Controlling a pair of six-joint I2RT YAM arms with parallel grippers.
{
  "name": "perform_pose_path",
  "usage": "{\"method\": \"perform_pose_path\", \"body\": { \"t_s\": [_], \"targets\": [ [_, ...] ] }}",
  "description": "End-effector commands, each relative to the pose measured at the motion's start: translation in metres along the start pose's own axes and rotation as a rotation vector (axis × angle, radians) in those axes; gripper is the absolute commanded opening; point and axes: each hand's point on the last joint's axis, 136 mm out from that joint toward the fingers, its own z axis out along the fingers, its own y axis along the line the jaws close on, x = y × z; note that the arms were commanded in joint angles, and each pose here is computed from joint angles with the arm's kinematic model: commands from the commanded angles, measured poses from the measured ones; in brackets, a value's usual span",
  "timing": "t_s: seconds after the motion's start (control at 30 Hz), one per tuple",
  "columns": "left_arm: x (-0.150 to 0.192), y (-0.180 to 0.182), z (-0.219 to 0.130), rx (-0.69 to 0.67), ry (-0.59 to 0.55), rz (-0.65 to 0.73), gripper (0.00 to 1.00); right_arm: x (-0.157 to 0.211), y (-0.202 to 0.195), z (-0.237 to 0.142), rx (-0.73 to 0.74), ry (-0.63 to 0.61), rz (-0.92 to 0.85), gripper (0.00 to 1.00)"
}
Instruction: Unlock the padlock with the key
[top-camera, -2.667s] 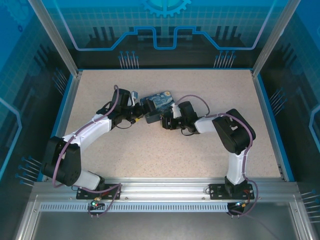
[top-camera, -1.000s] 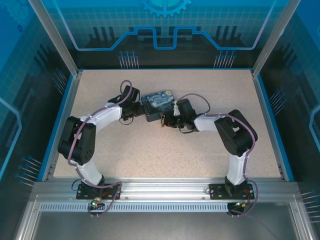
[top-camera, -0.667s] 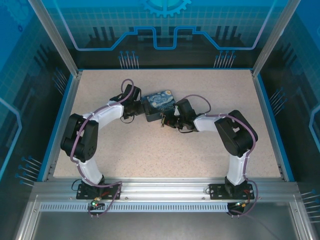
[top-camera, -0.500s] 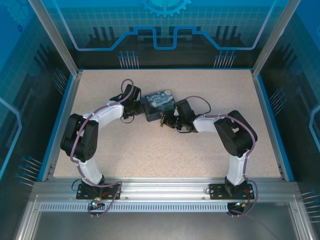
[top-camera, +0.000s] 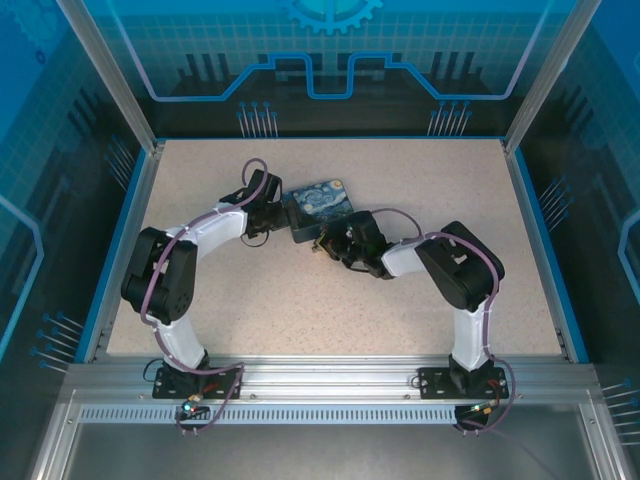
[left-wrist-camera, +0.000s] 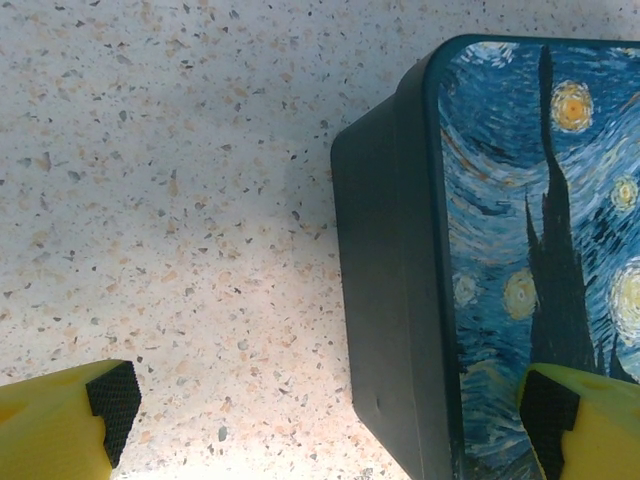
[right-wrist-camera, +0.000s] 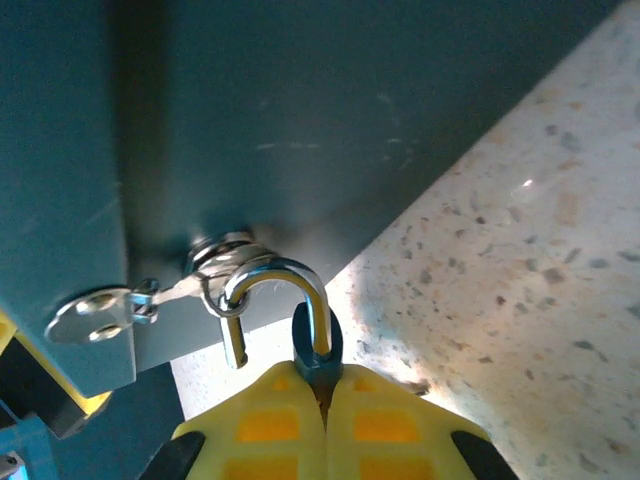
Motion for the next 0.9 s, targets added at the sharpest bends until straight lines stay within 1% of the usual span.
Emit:
{"method": "perform_pose_path", "body": {
  "t_s": [0.0,0.13,0.23,0.33,0.4,0.6,0.73,0.87],
  "targets": [
    [0.028,0.024,0.011,-0.082,0.085,-0.006,0.99,-0.004,-0.007,0.001,-0.018,-0.068,0.079,0.00],
    [0.030,0.026,0.012,-0.088,0.093,-0.004,0.99,-0.014,-0.003,0.002,-0.059,-0.123,0.114,0.00],
    [0.031,0.027,0.012,-0.092,0.096,-0.002,0.99,-0.017,0.006,0.007,-0.104,-0.122,0.120,0.00],
    [0.032,0.028,0.013,-0.095,0.099,0.001,0.99,-0.020,0.027,0.013,-0.205,-0.117,0.106,0.00],
    [0.034,0.030,0.014,-0.101,0.105,0.002,0.99,-0.020,0.033,0.015,-0.247,-0.100,0.091,0.00],
    [0.037,0.032,0.015,-0.107,0.113,0.002,0.99,-0.036,0.038,0.004,-0.291,-0.147,0.083,0.00],
    [0.038,0.032,0.016,-0.107,0.118,0.002,0.99,-0.048,0.048,-0.001,-0.329,-0.127,0.060,0.00],
    [0.038,0.032,0.016,-0.107,0.117,-0.002,0.99,-0.056,0.051,0.000,-0.297,-0.084,0.035,0.00]
  ]
}}
